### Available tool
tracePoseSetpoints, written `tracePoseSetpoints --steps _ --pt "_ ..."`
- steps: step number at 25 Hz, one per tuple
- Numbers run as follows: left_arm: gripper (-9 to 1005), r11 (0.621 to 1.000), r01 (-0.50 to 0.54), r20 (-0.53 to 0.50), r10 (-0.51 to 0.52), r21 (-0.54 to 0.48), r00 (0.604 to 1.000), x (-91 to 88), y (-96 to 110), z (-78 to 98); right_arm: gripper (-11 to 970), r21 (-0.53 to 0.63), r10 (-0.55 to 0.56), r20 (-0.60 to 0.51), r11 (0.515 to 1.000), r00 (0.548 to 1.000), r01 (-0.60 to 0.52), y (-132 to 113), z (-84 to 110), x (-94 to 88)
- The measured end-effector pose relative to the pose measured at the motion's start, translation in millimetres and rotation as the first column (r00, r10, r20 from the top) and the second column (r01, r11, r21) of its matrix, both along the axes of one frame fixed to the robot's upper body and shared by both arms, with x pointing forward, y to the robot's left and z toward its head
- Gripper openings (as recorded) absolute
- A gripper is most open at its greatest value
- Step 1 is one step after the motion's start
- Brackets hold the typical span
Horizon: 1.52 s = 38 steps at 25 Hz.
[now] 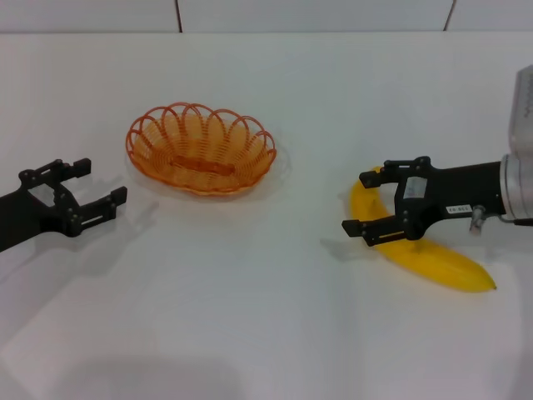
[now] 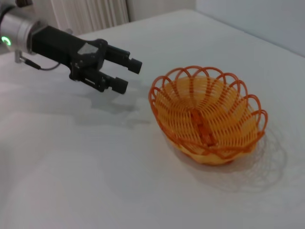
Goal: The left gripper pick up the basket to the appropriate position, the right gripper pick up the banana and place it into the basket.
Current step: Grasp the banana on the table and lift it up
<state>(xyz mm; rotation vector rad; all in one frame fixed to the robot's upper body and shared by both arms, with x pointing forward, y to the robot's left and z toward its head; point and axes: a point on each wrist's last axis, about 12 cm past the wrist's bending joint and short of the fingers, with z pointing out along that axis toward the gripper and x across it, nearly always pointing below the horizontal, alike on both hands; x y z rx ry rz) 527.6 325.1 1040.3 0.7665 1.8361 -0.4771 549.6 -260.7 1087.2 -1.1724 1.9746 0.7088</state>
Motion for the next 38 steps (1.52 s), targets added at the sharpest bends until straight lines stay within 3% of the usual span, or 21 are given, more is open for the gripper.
tracePoseSetpoints --steps 8,19,38 --pt "770 1.000 -0.010 0.001 0.010 0.001 1.000 1.0 1 0.2 848 -0.135 -0.019 0.003 0.991 1.000 0.020 13 18.2 -7.4" --pt "770 1.000 -0.011 -0.003 0.011 0.006 1.000 2.3 -1 -1.4 846 -0.300 -0.062 -0.074 0.953 0.995 0.037 24 16.6 -7.9" --pt "770 1.000 -0.008 0.004 0.008 0.007 1.000 5.2 -2 0.5 843 -0.352 -0.095 -0.083 0.934 0.992 0.060 22 15.4 -6.0"
